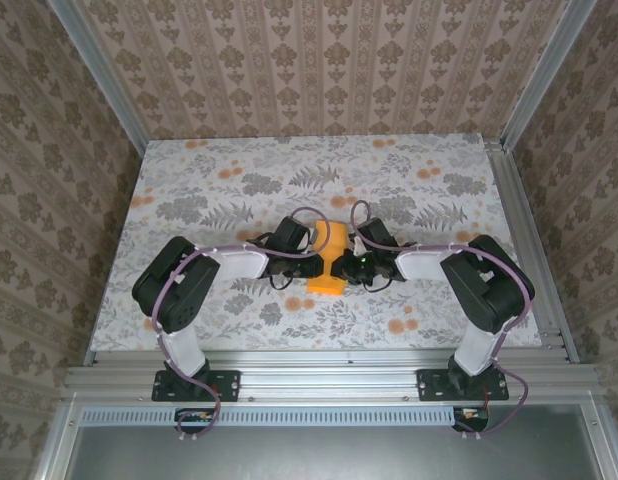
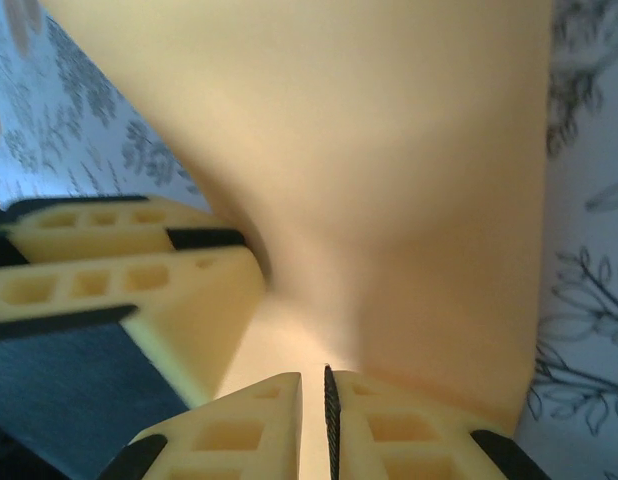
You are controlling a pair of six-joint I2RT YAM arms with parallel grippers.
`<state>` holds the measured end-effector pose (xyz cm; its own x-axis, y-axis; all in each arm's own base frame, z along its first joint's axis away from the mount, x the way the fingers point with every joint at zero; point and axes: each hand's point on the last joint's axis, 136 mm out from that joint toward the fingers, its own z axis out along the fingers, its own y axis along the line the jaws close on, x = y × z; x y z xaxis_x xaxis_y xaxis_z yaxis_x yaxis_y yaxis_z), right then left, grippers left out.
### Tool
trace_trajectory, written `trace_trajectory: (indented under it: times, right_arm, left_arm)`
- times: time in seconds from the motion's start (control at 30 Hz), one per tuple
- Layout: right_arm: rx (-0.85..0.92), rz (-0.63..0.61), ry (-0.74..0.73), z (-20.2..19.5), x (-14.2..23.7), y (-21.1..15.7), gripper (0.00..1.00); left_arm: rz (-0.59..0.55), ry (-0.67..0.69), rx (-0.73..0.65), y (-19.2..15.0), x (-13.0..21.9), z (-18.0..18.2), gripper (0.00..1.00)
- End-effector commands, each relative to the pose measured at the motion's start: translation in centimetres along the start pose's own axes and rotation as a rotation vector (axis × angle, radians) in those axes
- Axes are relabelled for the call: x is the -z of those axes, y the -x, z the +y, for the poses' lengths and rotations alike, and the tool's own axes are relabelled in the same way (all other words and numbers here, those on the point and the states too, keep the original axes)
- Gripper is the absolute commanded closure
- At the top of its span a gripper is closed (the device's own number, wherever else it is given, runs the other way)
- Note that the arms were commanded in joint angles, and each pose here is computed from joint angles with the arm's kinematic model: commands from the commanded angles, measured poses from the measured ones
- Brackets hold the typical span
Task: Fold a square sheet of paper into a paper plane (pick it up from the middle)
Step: Fold the square sheet of paper in half at the center of the table.
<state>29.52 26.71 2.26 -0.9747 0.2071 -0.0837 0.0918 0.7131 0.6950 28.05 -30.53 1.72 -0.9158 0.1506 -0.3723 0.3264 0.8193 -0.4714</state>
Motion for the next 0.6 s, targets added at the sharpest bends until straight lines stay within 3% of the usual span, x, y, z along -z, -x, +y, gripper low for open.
trace_trajectory:
  times: [0.0,0.33,0.57]
  right_arm:
    - [-0.013,0.053,-0.04,-1.5,0.3,-2.0,0.82]
    - [0.011,0.097,-0.135,-3.5,1.5,-4.5,0.82]
    - [0.028,0.053,-0.058,-0.9,2.5,-4.3,0.81]
  left_arm:
    - [0.206,0.23,0.033,-6.3,-1.3,6.3,0.79]
    - [0.217,0.24,0.019,-6.1,-1.1,6.3,0.79]
    - [0.224,0.233,0.016,-6.1,-1.2,6.2,0.8]
